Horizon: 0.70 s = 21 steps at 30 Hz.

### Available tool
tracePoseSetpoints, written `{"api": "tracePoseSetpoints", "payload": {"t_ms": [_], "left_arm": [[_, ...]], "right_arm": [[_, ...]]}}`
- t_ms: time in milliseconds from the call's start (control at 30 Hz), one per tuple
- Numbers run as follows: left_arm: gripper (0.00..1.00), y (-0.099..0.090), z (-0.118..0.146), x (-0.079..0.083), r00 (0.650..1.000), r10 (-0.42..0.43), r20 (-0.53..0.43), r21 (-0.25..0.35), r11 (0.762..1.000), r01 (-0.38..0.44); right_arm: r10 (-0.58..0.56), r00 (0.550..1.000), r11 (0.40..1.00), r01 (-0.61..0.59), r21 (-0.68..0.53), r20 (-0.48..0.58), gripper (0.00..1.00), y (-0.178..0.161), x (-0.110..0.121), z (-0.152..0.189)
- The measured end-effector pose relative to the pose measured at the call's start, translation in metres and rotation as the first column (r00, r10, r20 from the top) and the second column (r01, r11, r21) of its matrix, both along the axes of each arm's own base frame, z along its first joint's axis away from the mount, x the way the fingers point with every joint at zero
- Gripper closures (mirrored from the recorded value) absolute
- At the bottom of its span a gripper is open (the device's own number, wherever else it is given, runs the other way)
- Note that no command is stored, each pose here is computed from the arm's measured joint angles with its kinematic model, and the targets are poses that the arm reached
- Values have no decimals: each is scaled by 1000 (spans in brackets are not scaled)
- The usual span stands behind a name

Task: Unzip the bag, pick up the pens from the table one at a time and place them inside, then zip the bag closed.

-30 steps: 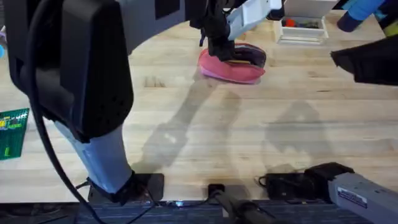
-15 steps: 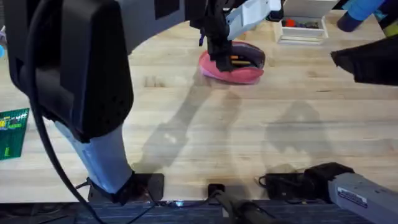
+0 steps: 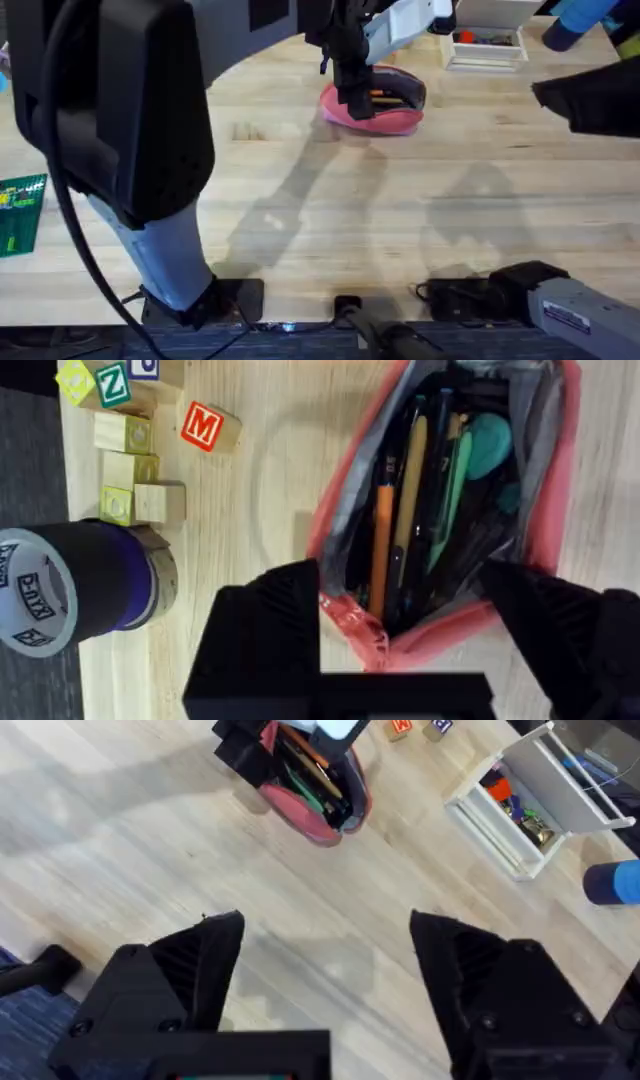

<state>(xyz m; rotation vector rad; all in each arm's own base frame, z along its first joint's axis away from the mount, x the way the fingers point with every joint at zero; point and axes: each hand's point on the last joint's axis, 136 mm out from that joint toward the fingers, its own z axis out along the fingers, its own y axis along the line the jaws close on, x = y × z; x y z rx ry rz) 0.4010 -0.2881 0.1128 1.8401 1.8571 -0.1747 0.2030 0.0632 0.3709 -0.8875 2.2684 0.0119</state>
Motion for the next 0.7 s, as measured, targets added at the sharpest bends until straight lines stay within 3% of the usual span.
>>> {"api": "tracePoseSetpoints", "payload": {"t_ms": [333,500,700], "left_arm": [[7,1,8,-1,1000,0,7,-9,1000,0],[7,10,43,0,998,18,63,-44,999,-15],[7,34,93,5,990,81,112,-140,988,-65]], "right_arm": [[0,1000,1000,0,0,0,6,0,0,0],[0,1000,1000,0,0,0,6,0,0,0],[0,1000,1000,0,0,0,5,0,0,0]]}}
